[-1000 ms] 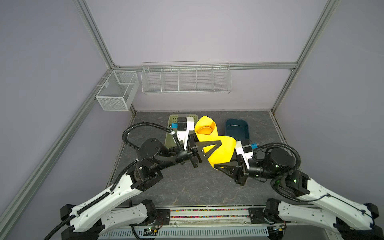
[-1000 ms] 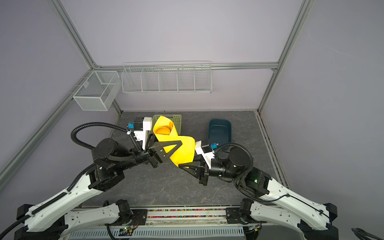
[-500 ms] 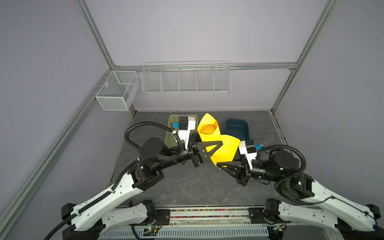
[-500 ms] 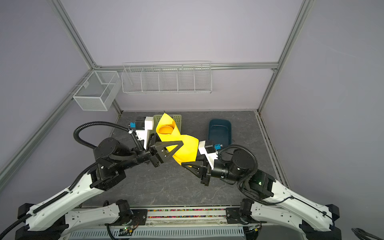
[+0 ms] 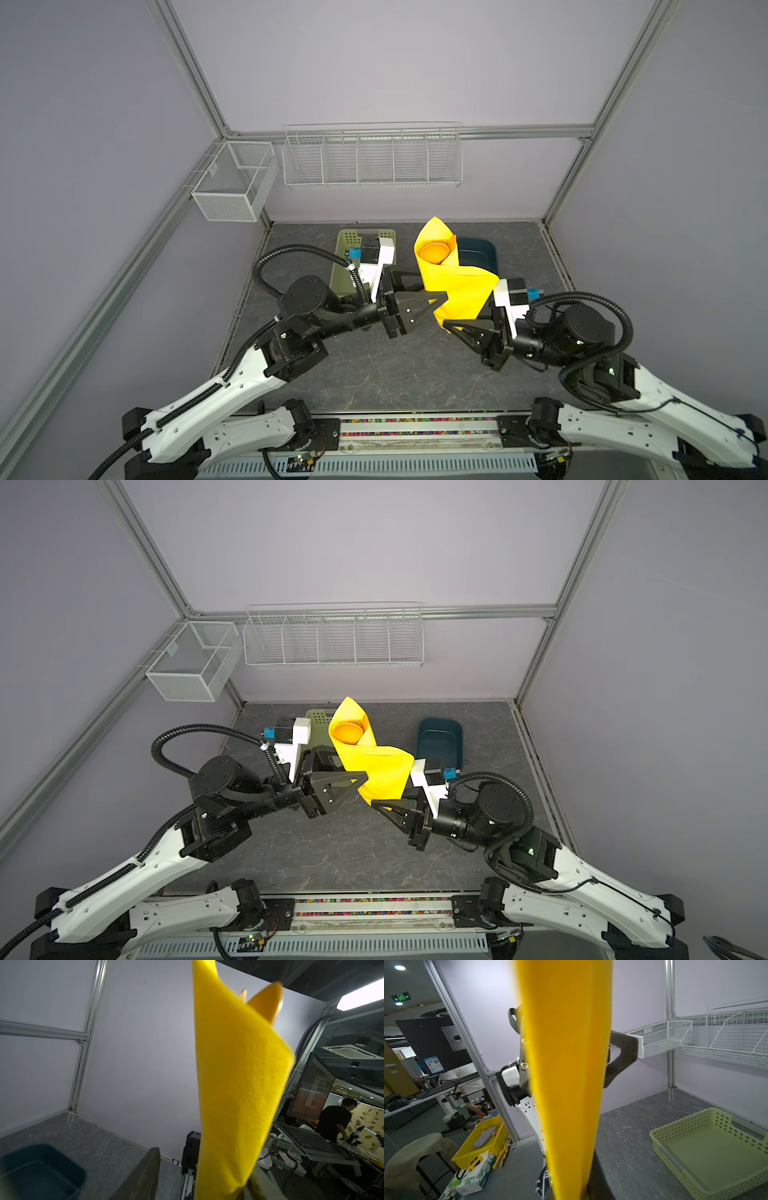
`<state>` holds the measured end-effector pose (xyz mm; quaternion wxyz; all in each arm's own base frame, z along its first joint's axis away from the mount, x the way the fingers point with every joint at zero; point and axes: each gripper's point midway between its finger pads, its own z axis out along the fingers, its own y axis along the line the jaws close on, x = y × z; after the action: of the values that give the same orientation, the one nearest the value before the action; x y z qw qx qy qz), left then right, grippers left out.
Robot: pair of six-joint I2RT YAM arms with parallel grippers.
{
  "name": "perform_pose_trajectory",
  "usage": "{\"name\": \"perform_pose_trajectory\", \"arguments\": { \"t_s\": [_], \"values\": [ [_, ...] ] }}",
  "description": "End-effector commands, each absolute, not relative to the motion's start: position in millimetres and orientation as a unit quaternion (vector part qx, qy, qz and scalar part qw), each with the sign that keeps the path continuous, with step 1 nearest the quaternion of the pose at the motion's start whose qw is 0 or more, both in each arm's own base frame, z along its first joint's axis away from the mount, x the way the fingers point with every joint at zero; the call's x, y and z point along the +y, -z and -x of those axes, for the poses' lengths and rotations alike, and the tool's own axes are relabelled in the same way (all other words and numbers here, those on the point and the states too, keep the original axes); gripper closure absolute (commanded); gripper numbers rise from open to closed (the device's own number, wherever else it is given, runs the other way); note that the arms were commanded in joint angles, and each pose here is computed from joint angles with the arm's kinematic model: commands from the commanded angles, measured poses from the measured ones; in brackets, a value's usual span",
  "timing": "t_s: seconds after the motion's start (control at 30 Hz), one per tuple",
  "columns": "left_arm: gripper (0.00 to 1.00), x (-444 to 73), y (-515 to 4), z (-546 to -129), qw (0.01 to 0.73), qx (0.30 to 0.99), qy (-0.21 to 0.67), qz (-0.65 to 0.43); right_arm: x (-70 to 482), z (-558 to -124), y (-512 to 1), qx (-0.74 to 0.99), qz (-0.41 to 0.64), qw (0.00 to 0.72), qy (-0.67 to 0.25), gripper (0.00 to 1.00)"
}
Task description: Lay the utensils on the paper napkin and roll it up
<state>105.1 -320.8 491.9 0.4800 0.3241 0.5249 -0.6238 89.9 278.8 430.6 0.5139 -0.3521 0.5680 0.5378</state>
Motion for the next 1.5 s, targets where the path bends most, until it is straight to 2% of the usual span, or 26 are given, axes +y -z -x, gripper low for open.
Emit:
{"name": "perform_pose_trajectory", "arguments": {
  "t_s": [0.0,0.2,0.5,0.63,1.17,1.47],
  "values": [
    [0.41,-319,-501,-94,0.479,0.499,0.631,-0.351,274,-88,-446,0.552,0.342,0.529,-0.546,0.94],
    [0.38,-315,-503,-94,0.488,0.497,0.626,-0.35,270,-89,-447,0.551,0.336,0.535,-0.545,0.94],
    [0.44,-308,-508,-99,0.509,0.493,0.624,-0.329,268,-86,-447,0.549,0.336,0.533,-0.55,0.94],
    [0.52,-309,-507,-107,0.516,0.506,0.614,-0.317,268,-84,-445,0.546,0.342,0.53,-0.551,0.94],
    [0.55,-321,-519,-105,0.504,0.493,0.628,-0.33,281,-76,-437,0.544,0.375,0.502,-0.558,0.94],
    [0.6,-330,-516,-107,0.492,0.5,0.629,-0.337,282,-74,-436,0.542,0.382,0.499,-0.558,0.94]
  ]
}}
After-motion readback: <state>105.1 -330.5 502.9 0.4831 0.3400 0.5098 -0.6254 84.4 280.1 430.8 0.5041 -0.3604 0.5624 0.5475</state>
